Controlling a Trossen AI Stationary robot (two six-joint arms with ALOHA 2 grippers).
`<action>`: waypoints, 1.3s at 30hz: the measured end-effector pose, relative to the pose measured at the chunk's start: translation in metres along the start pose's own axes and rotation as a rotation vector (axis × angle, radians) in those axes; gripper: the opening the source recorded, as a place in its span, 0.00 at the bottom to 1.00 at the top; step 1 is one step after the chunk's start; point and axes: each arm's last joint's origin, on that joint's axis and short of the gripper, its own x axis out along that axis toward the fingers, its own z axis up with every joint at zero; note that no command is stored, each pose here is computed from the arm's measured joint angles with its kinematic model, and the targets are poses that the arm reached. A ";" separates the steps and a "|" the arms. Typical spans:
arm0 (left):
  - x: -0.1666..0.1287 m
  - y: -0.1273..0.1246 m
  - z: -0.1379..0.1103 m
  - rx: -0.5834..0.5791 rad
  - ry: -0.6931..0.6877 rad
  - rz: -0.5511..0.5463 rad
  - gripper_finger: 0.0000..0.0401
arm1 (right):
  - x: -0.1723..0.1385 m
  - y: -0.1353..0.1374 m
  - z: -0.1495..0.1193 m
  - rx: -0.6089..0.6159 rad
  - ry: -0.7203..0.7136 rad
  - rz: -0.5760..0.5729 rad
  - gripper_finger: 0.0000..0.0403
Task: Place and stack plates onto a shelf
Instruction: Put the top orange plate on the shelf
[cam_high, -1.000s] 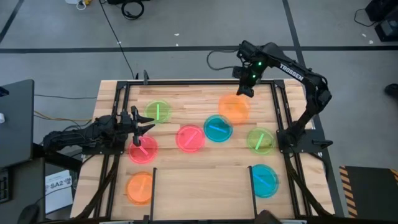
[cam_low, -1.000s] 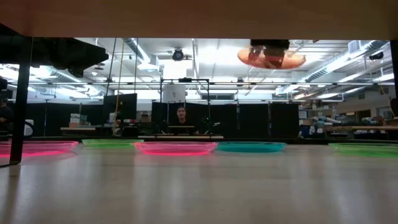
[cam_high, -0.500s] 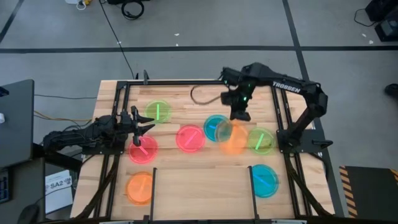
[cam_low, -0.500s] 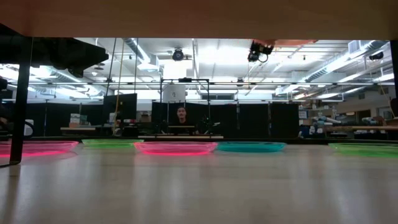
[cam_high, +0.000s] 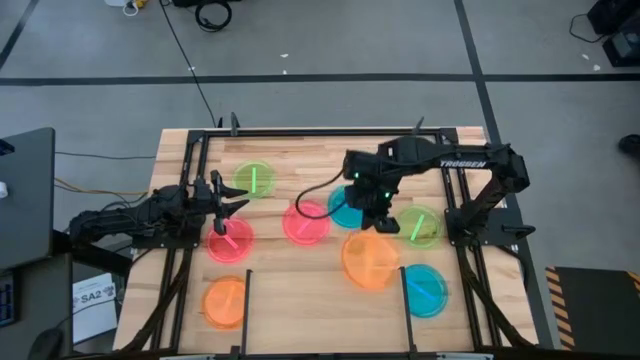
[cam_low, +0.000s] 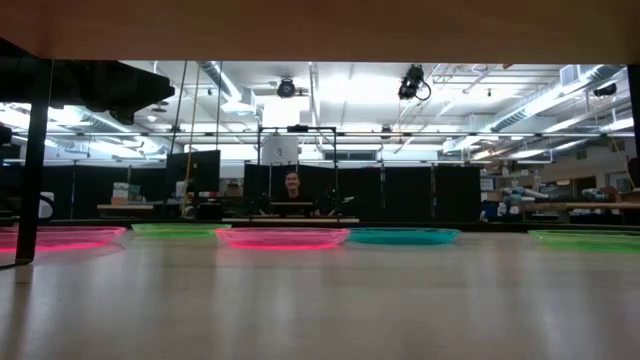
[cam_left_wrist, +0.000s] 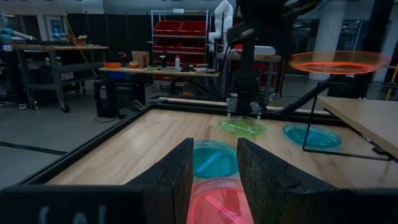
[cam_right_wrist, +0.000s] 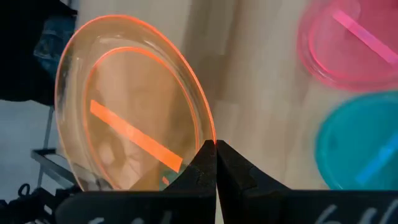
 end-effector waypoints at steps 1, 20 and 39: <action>0.000 0.000 0.000 0.000 0.000 -0.001 0.33 | 0.003 0.004 0.002 -0.002 -0.010 0.005 0.01; 0.000 0.000 0.000 0.000 0.000 0.000 0.33 | 0.045 0.079 0.016 0.008 -0.092 -0.016 0.01; 0.000 0.000 -0.001 0.001 0.011 0.000 0.33 | 0.085 0.109 0.008 0.014 -0.055 -0.090 0.01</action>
